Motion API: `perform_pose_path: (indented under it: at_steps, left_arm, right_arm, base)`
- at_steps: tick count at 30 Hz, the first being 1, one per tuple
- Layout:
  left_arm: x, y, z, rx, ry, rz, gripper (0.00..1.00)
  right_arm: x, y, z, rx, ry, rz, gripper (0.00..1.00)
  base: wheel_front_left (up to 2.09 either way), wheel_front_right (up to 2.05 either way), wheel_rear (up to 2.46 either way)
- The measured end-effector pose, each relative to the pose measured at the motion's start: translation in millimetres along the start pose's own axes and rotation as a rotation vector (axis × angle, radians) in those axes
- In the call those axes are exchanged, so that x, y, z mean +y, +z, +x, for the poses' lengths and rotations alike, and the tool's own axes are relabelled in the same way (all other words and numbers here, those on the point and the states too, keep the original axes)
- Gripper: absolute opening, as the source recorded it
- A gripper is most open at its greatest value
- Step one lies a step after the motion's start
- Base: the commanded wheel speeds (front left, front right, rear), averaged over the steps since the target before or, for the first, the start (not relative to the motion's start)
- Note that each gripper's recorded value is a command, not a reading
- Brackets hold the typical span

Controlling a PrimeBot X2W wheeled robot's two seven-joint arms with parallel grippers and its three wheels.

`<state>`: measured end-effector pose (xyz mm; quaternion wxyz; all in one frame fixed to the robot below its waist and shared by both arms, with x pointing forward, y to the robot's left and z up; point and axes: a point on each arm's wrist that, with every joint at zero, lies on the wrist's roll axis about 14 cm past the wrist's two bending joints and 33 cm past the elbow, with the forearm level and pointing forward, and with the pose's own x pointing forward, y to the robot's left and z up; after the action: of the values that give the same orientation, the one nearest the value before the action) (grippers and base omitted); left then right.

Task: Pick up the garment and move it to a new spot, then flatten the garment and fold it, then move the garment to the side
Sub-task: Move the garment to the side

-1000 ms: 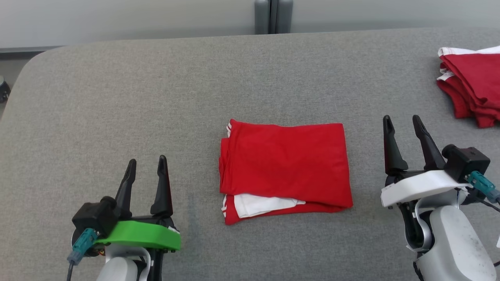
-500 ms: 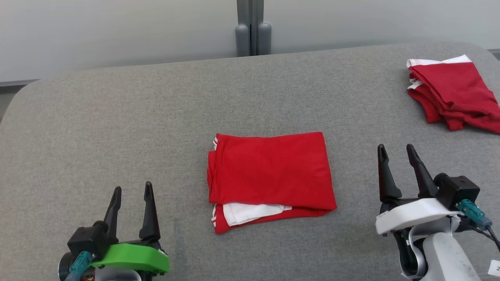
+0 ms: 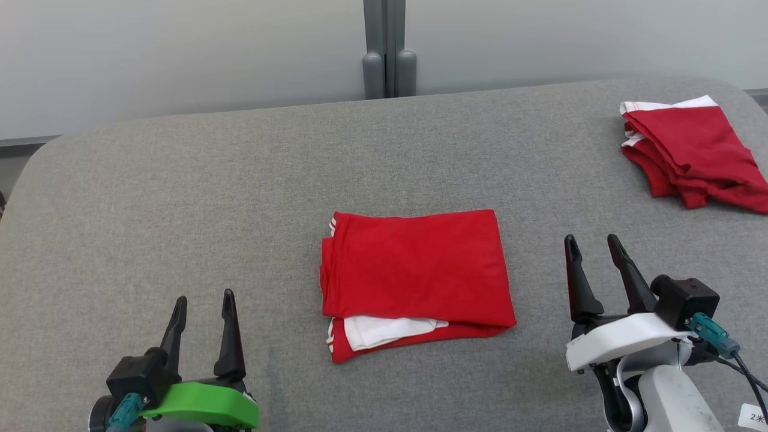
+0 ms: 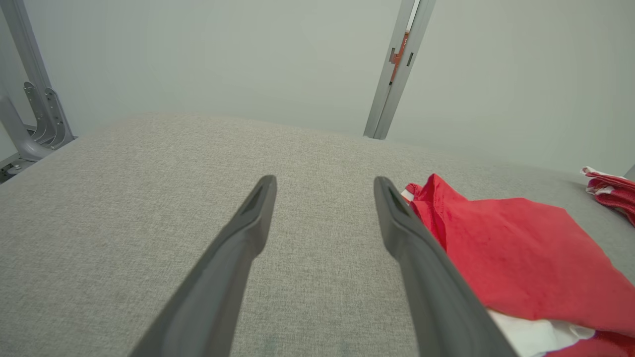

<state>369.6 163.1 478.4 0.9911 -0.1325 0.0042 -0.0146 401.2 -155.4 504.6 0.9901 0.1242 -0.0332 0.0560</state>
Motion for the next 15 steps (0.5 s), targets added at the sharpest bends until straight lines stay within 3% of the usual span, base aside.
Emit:
perform_pose_path:
  at_steps: [15]
  left_arm:
    - [0,0,-5,0.0,0.0,0.002,1.0]
  right_arm:
    - [4,-11,-2,0.034,0.011,0.002,1.0]
  base:
    - [0.0,0.0,0.0]
